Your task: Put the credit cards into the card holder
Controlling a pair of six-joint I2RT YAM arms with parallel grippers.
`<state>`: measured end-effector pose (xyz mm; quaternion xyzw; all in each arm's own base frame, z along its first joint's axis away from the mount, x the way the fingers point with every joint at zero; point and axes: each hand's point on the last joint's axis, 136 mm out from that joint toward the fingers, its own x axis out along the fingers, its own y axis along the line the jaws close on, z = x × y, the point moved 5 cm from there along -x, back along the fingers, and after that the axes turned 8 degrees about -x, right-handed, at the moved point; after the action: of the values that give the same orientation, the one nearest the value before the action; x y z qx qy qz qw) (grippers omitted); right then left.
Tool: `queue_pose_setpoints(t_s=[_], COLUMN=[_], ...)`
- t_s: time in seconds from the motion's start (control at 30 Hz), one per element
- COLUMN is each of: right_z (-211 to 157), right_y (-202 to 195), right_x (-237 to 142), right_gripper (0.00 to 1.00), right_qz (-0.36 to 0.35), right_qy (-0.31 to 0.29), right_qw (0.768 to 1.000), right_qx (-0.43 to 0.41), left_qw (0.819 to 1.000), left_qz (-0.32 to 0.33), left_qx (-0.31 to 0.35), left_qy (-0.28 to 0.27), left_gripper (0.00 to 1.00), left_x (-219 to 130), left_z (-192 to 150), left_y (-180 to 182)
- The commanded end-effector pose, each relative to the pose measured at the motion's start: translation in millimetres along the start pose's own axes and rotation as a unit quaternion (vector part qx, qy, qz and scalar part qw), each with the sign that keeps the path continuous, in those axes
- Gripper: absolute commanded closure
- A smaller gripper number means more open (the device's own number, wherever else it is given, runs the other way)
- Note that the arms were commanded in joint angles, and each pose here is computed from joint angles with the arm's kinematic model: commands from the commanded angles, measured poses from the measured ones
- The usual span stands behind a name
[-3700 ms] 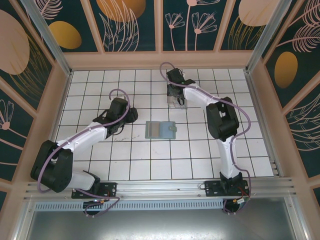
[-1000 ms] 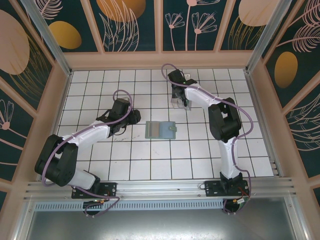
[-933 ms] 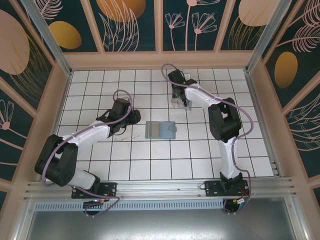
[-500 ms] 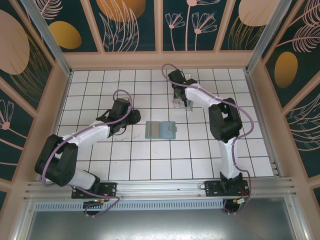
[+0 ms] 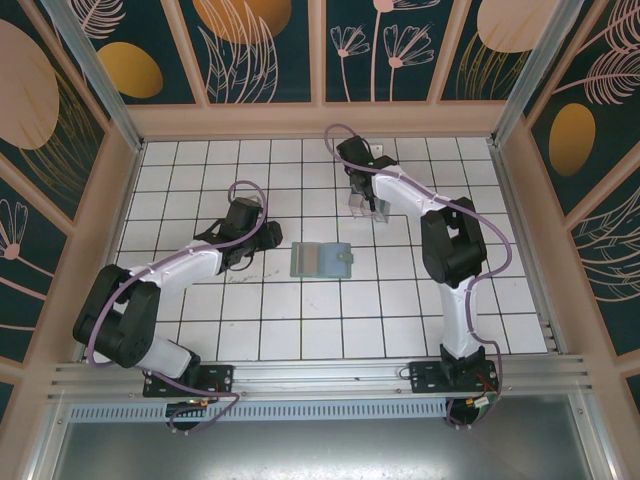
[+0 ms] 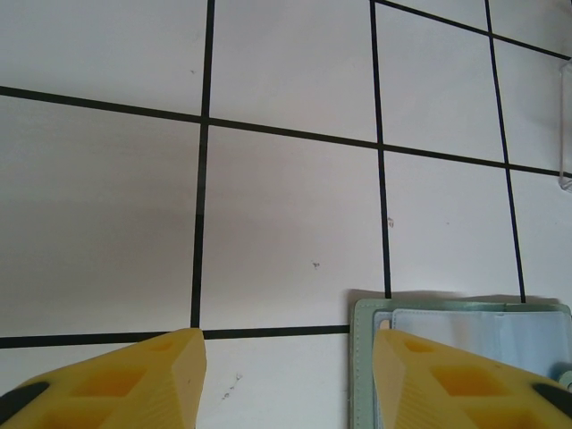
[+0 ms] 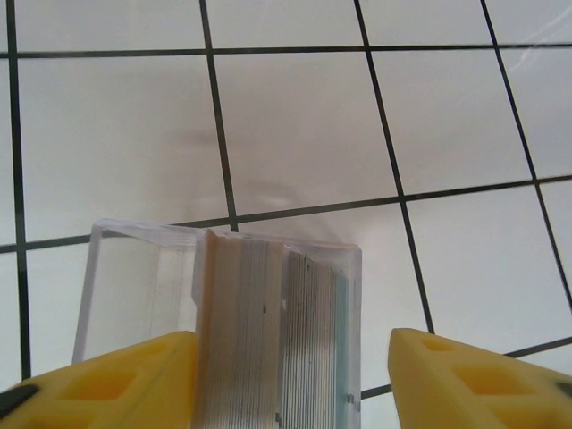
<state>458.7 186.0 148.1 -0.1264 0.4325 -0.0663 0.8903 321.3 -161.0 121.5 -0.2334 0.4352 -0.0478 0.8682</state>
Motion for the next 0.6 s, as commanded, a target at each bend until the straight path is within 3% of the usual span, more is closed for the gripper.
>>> queue_pose_setpoints(t_s=[0.0,0.23,0.3,0.37,0.57], right_z=[4.8,10.8,11.6,12.5,16.2], right_y=[-7.6,-3.7,-2.6,0.1,-1.1], right_x=[-9.5,-16.8,-19.2,-24.5,-52.6], right_gripper=[0.51,0.79,0.83,0.97,1.0], right_qz=[-0.004,0.025,0.036,0.065,0.162], right_qy=[-0.006,-0.009,-0.008,-0.014,-0.047], right_qw=[1.0,1.0,0.999,0.998,0.984], right_qx=[0.004,0.009,0.013,0.021,0.065], left_qw=[1.0,1.0,1.0,1.0,1.0], left_qz=[-0.013,-0.013,-0.014,-0.015,-0.02], left_qx=[-0.003,-0.001,0.0,0.001,0.004], left_qy=[-0.007,-0.01,-0.009,-0.006,-0.004], left_gripper=[0.47,0.47,0.47,0.47,0.47], left_x=[0.4,-1.8,-1.4,-1.1,-3.8], left_z=[7.8,8.6,8.2,7.4,5.8], left_y=[-8.3,-8.5,-8.3,-8.8,-9.1])
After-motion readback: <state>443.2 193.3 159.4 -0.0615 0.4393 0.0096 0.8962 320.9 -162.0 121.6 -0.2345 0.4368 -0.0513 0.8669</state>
